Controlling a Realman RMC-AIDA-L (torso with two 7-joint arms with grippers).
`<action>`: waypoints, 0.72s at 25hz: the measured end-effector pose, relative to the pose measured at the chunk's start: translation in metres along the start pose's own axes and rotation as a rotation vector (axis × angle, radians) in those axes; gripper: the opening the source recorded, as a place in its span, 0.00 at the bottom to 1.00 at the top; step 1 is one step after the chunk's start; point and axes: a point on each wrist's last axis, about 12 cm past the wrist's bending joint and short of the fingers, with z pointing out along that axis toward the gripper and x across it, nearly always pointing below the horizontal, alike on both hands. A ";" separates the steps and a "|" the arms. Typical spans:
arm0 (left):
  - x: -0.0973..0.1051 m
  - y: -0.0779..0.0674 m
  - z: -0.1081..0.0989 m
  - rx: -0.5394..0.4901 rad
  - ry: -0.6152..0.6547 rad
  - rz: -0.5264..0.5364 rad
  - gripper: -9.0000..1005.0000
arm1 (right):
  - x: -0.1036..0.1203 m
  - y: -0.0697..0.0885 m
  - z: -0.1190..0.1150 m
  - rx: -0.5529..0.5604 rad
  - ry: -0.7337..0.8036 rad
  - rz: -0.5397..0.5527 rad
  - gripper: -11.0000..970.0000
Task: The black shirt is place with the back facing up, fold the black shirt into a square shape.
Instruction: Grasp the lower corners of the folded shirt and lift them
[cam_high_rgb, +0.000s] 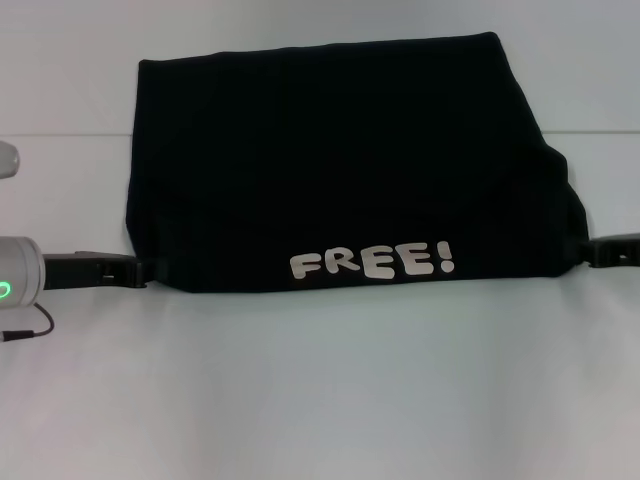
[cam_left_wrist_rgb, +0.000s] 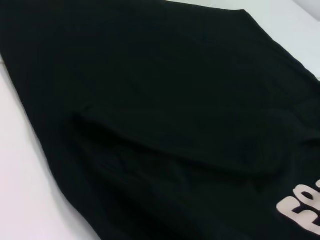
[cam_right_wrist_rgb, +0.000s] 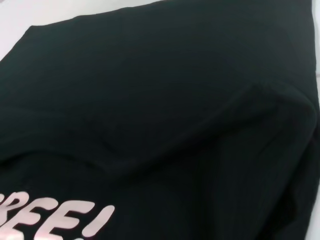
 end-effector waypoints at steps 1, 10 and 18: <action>0.000 -0.001 0.000 0.006 0.002 0.001 0.01 | 0.002 -0.001 -0.002 -0.005 0.002 0.002 0.17; 0.009 -0.009 -0.020 0.104 0.048 -0.005 0.01 | 0.028 -0.020 -0.035 -0.062 -0.001 0.047 0.01; 0.029 -0.008 -0.049 0.210 0.043 -0.019 0.01 | 0.072 -0.027 -0.072 -0.143 -0.028 0.056 0.01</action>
